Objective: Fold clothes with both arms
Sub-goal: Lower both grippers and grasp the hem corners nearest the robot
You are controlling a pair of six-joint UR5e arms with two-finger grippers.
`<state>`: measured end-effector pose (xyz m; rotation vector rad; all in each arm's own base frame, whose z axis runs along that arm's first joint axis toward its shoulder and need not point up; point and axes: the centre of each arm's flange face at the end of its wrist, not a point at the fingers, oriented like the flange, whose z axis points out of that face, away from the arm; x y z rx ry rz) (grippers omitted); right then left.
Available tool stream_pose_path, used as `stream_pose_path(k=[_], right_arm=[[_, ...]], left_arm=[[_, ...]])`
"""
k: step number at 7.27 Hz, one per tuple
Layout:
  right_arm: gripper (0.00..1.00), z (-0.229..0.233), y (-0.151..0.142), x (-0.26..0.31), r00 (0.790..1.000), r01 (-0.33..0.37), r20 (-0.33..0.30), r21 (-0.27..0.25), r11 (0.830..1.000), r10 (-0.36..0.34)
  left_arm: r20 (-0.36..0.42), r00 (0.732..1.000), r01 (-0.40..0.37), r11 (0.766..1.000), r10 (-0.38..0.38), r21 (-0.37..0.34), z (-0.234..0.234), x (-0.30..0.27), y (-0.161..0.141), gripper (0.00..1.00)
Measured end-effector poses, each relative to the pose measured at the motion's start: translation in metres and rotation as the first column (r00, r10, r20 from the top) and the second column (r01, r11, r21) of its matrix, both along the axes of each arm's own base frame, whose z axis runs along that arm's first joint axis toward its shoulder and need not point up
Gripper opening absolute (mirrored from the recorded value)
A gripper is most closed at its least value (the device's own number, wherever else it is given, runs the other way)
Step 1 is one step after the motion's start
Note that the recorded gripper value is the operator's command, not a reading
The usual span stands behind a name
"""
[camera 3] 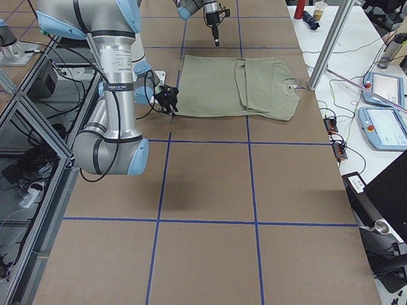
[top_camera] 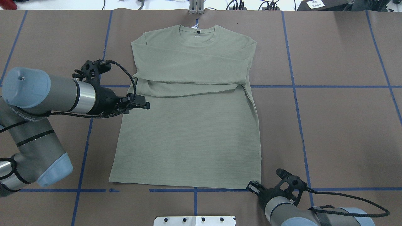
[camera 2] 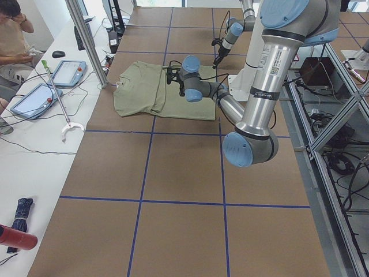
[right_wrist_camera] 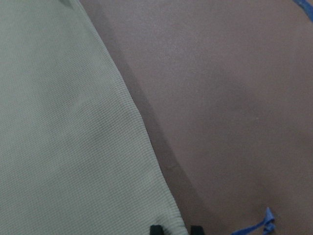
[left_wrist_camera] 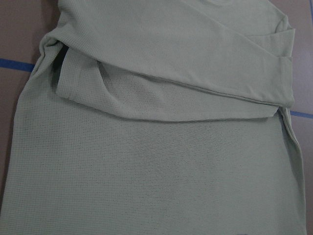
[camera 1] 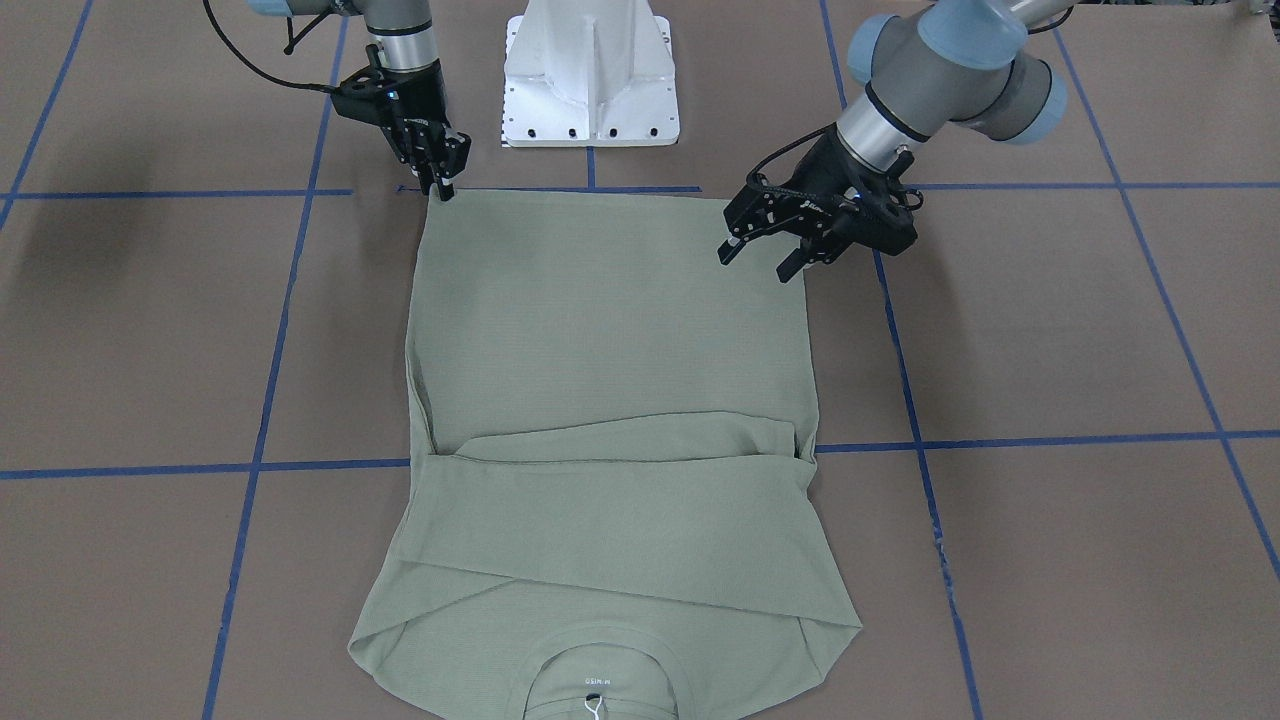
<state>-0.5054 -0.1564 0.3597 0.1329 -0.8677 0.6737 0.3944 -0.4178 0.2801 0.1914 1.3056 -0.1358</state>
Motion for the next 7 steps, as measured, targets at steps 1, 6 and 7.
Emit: stream_pose_path(k=[1, 6, 7], right_arm=[[0.0, -0.001, 0.001, 0.001, 1.0, 0.003, 0.002, -0.001, 1.0, -0.003], [0.0, -0.024, 0.0, 0.013, 1.0, 0.01, 0.026, 0.001, 1.0, -0.01], [0.0, -0.024, 0.002, 0.013, 1.0, 0.013, 0.011, 0.001, 1.0, -0.013]], left_arm=[[-0.002, 1.0, -0.001, 1.0, 0.001, 0.0, -0.001, 0.0, 0.0, 0.89], [0.094, 0.995, 0.04, 0.993, -0.029, -0.112, 0.069, -0.03, 0.053, 0.92], [0.115, 0.993, 0.025, 0.988, -0.007, -0.152, 0.079, -0.027, 0.074, 0.86]])
